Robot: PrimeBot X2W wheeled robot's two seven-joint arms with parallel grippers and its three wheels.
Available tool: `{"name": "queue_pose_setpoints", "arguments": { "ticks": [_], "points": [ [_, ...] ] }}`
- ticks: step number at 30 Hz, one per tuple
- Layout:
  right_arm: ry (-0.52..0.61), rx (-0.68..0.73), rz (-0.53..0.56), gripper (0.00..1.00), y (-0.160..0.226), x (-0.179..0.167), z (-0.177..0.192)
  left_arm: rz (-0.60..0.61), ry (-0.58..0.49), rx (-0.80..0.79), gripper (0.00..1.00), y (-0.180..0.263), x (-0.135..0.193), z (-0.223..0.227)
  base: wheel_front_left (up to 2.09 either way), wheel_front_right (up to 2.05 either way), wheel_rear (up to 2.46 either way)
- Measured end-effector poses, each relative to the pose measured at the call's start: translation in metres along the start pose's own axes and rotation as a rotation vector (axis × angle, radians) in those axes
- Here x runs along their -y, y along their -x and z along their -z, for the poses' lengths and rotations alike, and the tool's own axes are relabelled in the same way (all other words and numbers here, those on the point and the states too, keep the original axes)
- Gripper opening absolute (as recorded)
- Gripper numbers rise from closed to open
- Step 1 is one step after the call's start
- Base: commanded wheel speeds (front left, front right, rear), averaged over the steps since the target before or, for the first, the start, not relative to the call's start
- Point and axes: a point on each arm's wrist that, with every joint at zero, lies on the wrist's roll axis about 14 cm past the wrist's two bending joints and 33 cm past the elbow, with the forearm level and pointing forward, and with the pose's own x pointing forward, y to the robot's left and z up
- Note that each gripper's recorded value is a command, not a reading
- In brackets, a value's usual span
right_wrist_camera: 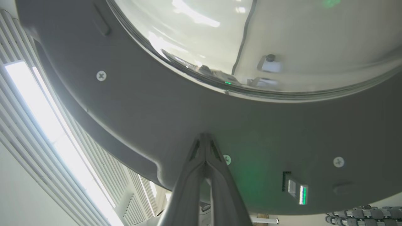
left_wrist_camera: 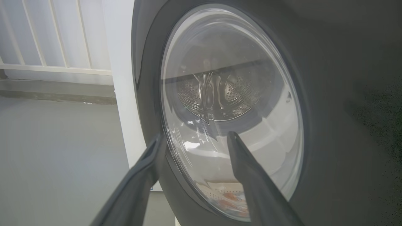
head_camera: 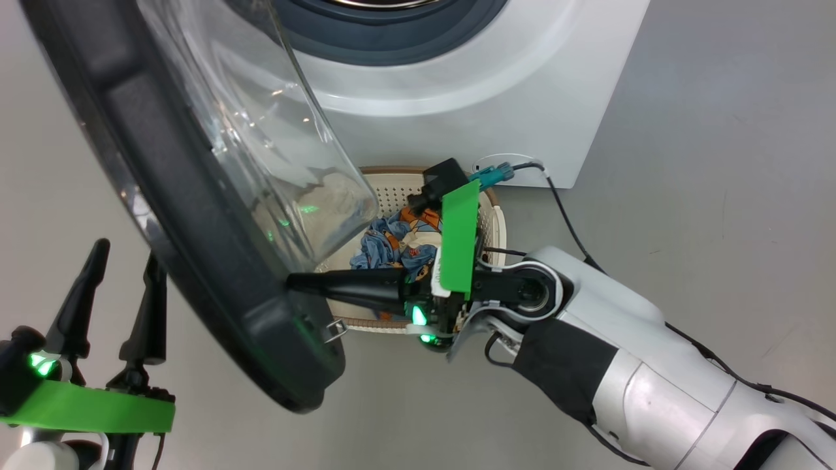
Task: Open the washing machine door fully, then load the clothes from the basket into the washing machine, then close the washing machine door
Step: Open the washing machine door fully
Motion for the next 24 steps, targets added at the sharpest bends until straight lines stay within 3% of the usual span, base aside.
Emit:
{"name": "queue_pose_setpoints", "arguments": {
  "ticks": [12,24],
  "points": [
    [-0.021,-0.031,-0.013,0.00,-0.012,-0.007,0.018,-0.009,0.001,0.002,1.00,-0.001,-0.003,0.000,0.00,0.00,0.00],
    [0.010,0.008,-0.051,0.00,0.001,-0.033,0.026,-0.001,0.009,0.042,1.00,0.000,0.003,-0.012,0.00,0.00,0.00]
  ]
}}
